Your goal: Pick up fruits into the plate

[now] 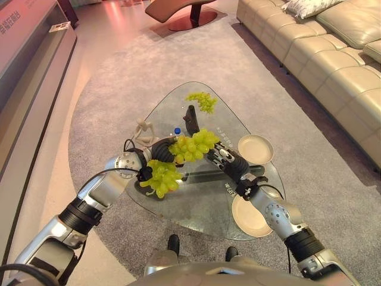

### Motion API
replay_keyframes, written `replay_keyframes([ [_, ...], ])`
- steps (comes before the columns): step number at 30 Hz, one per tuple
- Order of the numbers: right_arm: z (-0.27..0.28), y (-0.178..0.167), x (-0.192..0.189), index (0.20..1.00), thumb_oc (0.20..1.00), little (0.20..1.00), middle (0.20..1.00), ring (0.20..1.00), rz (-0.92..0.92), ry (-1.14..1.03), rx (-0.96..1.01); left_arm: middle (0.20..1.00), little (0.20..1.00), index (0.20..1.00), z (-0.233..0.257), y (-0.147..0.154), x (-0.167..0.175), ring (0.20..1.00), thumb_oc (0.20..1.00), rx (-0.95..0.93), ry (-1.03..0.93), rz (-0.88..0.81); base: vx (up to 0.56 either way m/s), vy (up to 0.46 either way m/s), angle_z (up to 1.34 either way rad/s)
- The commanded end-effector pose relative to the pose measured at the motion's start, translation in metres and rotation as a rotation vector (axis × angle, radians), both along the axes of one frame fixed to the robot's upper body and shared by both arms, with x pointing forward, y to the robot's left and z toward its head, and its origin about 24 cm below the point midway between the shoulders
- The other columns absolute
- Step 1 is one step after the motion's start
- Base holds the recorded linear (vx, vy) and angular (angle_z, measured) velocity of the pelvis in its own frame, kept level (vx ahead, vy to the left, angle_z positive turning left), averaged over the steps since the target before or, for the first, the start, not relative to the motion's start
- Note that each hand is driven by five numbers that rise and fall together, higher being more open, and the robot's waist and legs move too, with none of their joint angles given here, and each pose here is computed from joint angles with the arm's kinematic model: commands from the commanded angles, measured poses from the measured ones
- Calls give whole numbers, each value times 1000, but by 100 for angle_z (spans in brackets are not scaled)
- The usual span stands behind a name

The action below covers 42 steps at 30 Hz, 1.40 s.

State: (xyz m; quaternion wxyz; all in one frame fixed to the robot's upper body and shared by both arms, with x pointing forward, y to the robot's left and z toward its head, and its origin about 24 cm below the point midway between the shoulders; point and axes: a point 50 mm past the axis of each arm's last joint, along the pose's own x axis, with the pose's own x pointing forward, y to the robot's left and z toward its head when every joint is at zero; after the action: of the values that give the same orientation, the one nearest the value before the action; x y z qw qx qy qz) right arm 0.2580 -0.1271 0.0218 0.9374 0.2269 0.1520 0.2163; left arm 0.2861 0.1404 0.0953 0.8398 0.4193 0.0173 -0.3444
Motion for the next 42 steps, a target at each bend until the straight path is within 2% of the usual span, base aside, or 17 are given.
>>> replay_keyframes([
  [1,19,18,0,1000,1000,1000,1000,1000,56,-93,67,200,200,200,15,-13,3,200,200,-53,-47,-44,0,0,0],
  [17,15,29,-4,1000,1000,1000,1000,1000,98,-50,165,200,200,200,9,-24,-5,200,200,-83,75,-130,0,0,0],
  [28,26,32,-13,1000,1000,1000,1000,1000,196,-71,455,200,200,200,7,-14,-9,200,200,-86,136,-141,0,0,0],
  [33,38,35,-23,1000,1000,1000,1000,1000,281,-82,547,200,200,200,6,-4,-10,200,200,-13,107,-129,-13,-3,0],
  [42,48,42,-21,1000,1000,1000,1000,1000,307,-100,511,200,200,200,9,-7,-7,200,200,79,63,-150,0,0,0],
])
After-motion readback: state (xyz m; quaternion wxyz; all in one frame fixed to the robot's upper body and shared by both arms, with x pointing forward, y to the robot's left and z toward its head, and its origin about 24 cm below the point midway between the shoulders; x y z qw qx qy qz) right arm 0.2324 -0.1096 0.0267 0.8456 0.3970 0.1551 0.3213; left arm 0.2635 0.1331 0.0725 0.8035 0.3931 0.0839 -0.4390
